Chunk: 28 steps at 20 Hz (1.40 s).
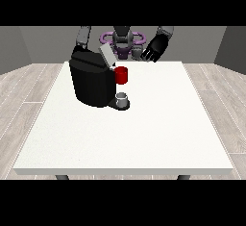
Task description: Insert the coffee pod into the coffee machine and close the lid
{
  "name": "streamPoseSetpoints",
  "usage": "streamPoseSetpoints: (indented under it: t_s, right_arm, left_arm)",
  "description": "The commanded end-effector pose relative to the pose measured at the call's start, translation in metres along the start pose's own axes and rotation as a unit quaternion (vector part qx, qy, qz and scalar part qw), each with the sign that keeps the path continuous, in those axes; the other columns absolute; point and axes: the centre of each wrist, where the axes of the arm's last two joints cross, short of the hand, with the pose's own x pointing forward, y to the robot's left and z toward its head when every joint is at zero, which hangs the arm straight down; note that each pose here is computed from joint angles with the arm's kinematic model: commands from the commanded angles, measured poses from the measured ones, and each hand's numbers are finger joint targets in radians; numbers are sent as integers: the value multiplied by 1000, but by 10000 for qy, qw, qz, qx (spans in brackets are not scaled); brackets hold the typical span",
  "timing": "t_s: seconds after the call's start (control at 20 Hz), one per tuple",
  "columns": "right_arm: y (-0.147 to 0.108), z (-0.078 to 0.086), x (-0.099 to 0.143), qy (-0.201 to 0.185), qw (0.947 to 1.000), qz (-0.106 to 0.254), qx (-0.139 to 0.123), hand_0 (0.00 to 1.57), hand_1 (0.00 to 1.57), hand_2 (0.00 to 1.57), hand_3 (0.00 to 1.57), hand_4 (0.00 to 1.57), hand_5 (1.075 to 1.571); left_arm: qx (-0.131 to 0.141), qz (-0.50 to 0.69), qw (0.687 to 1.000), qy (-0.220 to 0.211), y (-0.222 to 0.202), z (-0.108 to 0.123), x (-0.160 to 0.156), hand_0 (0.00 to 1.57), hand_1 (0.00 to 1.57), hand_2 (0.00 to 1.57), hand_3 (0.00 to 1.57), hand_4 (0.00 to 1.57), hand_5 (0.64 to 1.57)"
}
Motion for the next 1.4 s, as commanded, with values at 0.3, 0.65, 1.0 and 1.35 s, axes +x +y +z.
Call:
streamPoseSetpoints:
  t_s: [0.3, 0.65, 1.0, 1.35]
  right_arm:
    - [17, -7, 29, -563, 9981, -111, 238, 0, 0, 0, 0, 0, 1571]
    - [20, -21, 83, -1296, 9915, -58, 49, 0, 0, 0, 0, 0, 1571]
    - [-6, -27, 109, -1392, 9901, -150, 107, 0, 0, 0, 0, 0, 1571]
    - [1, -27, 96, -1353, 9906, -210, -35, 0, 0, 0, 0, 100, 1571]
  left_arm:
    - [513, 531, 9972, 74, 84, -10, 52, 1235, 1235, 1265, 1266, 502, 1571]
    - [1262, 113, 9919, 52, 139, 9, 56, 1155, 1155, 1247, 1266, 484, 1571]
    - [1473, 148, 9890, -10, 176, 32, 42, 1265, 1265, 1303, 1256, 465, 1571]
    - [1341, -25, 9909, 85, 156, 10, 61, 1188, 1188, 1258, 1219, 461, 1571]
